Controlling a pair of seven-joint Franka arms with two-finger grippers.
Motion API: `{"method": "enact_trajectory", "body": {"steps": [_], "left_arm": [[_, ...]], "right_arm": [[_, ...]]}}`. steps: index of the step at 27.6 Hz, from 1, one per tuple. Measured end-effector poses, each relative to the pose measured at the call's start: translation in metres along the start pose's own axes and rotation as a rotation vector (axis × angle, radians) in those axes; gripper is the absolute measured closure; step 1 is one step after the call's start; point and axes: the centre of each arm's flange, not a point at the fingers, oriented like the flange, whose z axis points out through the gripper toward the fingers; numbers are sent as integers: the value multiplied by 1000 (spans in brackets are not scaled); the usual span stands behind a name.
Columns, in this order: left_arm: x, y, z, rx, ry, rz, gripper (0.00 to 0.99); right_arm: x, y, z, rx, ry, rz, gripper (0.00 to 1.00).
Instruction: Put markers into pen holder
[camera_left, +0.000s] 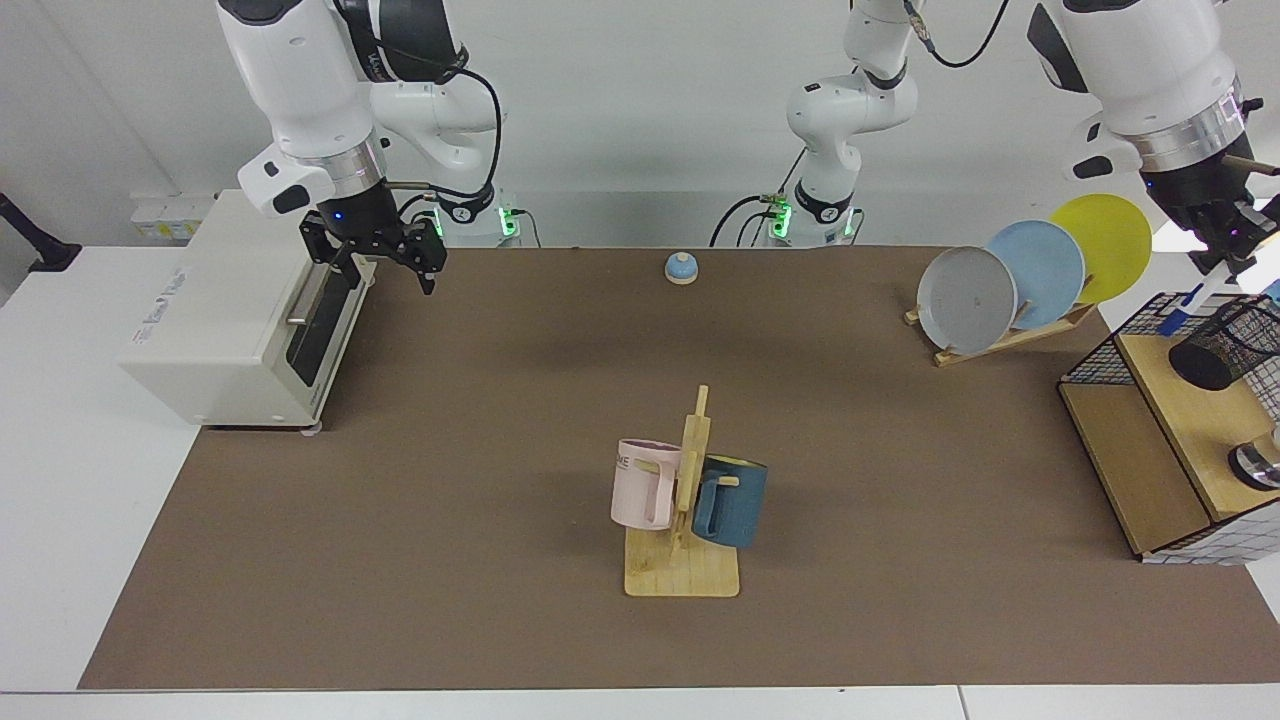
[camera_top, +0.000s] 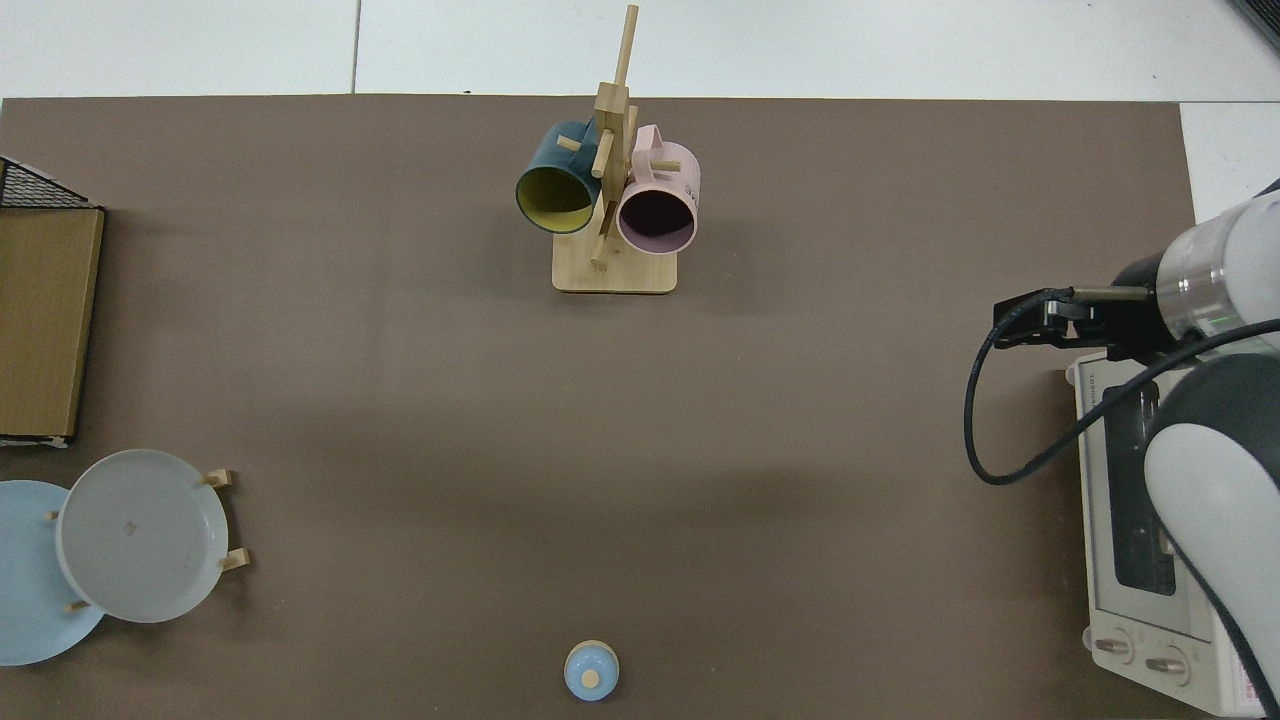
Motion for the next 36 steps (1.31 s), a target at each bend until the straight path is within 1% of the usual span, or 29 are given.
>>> {"method": "enact_trajectory", "body": {"steps": [4, 8, 17, 21, 28, 33, 36], "left_arm": [[-21, -1, 15, 8, -19, 18, 833], [-40, -2, 30, 24, -27, 52, 833], [-67, -6, 52, 77, -68, 119, 833], [-70, -8, 71, 80, -95, 146, 833], [-60, -12, 98, 61, -127, 191, 833], [-65, -11, 114, 57, -134, 191, 833], [-71, -11, 119, 64, -152, 195, 833]], "right_arm": [[-1, -1, 0, 3, -5, 43, 0], [-1, -1, 1, 2, -11, 55, 0], [-2, -2, 1, 4, -11, 54, 0], [-2, -4, 1, 4, -11, 52, 0], [-2, -4, 1, 7, -12, 52, 0], [-5, -15, 0, 17, -14, 35, 0], [-6, -20, 0, 18, -14, 26, 0]]}}
